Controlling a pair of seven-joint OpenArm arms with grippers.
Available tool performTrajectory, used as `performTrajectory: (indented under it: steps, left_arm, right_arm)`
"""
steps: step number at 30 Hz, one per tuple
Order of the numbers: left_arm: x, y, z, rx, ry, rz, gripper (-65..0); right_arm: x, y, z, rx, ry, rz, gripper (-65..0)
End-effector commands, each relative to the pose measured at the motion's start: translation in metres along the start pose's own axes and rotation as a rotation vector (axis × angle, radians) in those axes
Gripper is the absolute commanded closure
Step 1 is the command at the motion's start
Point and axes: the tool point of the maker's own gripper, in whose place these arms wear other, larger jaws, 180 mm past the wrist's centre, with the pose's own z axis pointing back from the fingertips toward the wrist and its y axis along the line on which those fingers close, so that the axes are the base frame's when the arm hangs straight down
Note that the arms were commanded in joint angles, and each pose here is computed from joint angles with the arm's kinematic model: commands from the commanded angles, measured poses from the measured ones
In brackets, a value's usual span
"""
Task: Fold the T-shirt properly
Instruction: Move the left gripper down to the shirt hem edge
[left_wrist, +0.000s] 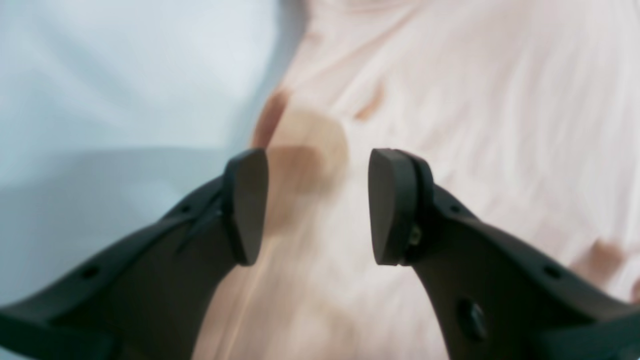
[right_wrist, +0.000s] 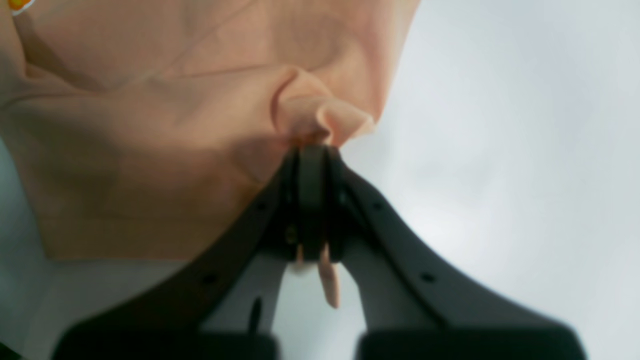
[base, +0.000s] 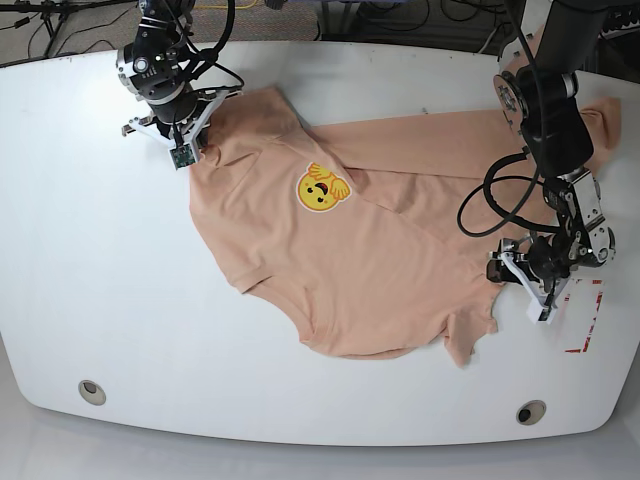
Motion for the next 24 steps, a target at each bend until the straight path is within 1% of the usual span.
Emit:
performTrajectory:
  steps: [1, 7, 14, 19, 24]
  left_arm:
    - [0.026, -0.004, 0.0, -0.014, -0.061, -0.032, -30.1]
    - [0.025, -0.013, -0.006, -0.026, -0.045, -0.086, -30.1]
    - [0.026, -0.012, -0.006, -0.025, -0.046, -0.092, -30.0]
    - [0.024, -0.008, -0.005, -0.001, -0.032, -0.11, -30.0]
    - [0.02, 0.007, 0.001, 0.04, -0.005, -0.133, -30.1]
  right_arm:
    - [0.01, -0.003, 0.003, -0.006, -0.04, 0.001, -0.2]
    - [0.01, -0.003, 0.003, -0.006, -0.04, 0.001, -0.2]
    - [0.01, -0.003, 0.003, -0.006, -0.04, 0.001, -0.2]
    - [0.01, -0.003, 0.003, -0.006, -0.04, 0.001, -0.2]
    - [0.01, -0.003, 0.003, -0.006, -0.04, 0.001, -0.2]
